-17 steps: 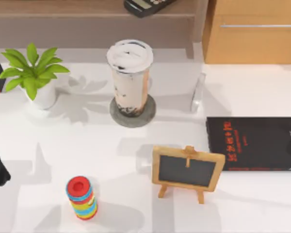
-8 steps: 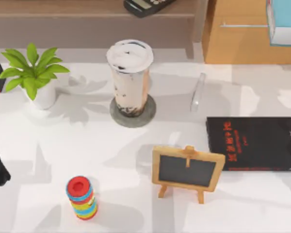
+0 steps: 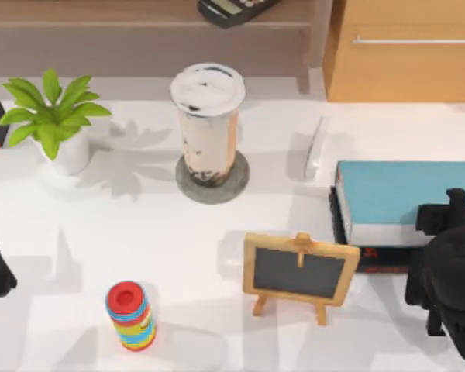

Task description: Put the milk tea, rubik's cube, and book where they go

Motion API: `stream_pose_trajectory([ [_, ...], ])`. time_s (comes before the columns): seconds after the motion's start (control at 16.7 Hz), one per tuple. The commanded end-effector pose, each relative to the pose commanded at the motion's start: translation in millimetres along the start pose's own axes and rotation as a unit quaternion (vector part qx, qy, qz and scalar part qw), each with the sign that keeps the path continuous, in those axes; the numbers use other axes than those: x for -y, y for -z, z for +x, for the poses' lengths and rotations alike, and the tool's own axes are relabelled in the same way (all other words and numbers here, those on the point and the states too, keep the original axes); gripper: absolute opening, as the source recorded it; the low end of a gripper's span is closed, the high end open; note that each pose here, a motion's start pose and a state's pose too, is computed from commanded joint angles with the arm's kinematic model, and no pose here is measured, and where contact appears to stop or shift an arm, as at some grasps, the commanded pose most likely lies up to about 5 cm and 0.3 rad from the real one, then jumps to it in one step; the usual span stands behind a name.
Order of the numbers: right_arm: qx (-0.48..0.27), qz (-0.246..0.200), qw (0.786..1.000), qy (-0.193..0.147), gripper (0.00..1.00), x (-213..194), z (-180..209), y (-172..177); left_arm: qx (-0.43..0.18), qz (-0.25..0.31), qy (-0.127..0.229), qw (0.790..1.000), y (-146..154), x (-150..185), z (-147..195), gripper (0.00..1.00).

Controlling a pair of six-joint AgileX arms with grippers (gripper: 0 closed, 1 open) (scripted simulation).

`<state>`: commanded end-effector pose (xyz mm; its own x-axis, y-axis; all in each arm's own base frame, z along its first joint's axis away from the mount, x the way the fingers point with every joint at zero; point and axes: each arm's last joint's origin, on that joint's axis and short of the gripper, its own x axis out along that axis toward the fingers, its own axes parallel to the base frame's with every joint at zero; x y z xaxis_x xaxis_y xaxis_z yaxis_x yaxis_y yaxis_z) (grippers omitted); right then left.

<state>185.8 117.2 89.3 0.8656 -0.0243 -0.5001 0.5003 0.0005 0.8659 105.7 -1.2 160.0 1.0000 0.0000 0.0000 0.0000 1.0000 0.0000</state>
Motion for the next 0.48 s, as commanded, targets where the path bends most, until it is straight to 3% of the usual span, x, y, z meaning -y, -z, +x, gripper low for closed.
stream_pose_trajectory([
  [0.48, -0.001, 0.004, 1.0, -0.004, 0.0, -2.3, 2.1, 0.6, 0.0, 0.0, 0.0, 1.0, 0.0, 0.0, 0.0, 1.0],
])
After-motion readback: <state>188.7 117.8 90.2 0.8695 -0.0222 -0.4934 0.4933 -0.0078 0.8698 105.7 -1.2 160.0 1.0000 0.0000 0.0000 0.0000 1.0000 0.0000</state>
